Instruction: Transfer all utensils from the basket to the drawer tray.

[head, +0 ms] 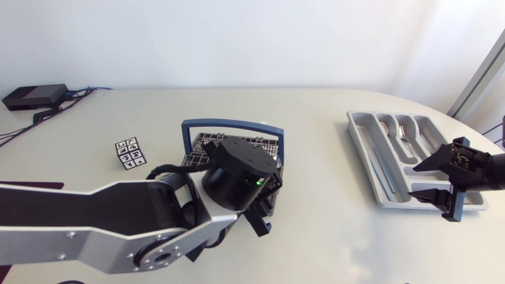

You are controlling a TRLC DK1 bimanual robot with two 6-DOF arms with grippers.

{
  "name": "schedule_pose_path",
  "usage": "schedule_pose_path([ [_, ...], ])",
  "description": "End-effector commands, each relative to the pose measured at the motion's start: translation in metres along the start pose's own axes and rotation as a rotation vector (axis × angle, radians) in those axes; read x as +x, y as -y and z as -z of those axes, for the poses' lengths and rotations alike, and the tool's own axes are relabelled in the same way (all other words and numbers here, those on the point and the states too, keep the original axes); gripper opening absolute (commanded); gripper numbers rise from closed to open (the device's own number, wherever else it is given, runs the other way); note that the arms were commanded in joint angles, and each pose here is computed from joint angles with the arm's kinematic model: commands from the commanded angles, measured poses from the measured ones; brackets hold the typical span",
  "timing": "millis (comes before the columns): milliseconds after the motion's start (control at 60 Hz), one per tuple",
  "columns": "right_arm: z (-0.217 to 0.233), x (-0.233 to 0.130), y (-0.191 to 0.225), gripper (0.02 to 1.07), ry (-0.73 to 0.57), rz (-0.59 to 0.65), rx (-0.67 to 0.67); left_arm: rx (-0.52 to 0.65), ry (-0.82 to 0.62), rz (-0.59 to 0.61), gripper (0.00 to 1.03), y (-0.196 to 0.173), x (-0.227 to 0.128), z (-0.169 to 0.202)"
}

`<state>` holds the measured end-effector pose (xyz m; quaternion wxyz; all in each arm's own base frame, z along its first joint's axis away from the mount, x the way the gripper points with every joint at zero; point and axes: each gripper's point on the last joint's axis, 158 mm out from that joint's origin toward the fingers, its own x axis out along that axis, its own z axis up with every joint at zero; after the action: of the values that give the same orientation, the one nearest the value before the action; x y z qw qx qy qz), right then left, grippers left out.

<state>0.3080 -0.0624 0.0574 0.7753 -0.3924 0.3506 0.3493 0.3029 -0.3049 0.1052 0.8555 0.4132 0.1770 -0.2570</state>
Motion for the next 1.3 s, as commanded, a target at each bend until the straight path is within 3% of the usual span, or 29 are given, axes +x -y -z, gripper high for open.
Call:
schedule_pose_path([
  [0,-0.012,0.005,-0.020,0.84,0.024,-0.030,0.018,0.067,-0.038,-0.014,0.58,0.009,0.006,0.017],
  [417,-0.043,0.015,-0.044,0.84,0.061,-0.069,-0.012,0.075,0.018,-0.073,0.42,0.001,0.009,0.014],
  [633,-0.068,0.012,-0.053,0.84,0.090,-0.072,-0.027,0.100,0.018,-0.080,0.26,0.010,0.019,0.015],
  [833,-0.083,0.017,-0.065,0.84,0.101,-0.093,-0.039,0.109,0.000,-0.098,0.20,0.010,0.024,0.020],
  [1017,-0.087,0.021,-0.074,0.84,0.103,-0.101,-0.047,0.113,0.032,-0.136,0.04,0.006,0.022,0.018],
  [1283,-0.092,0.020,-0.074,0.84,0.108,-0.090,-0.055,0.113,0.056,-0.166,0.04,0.001,0.014,0.015],
])
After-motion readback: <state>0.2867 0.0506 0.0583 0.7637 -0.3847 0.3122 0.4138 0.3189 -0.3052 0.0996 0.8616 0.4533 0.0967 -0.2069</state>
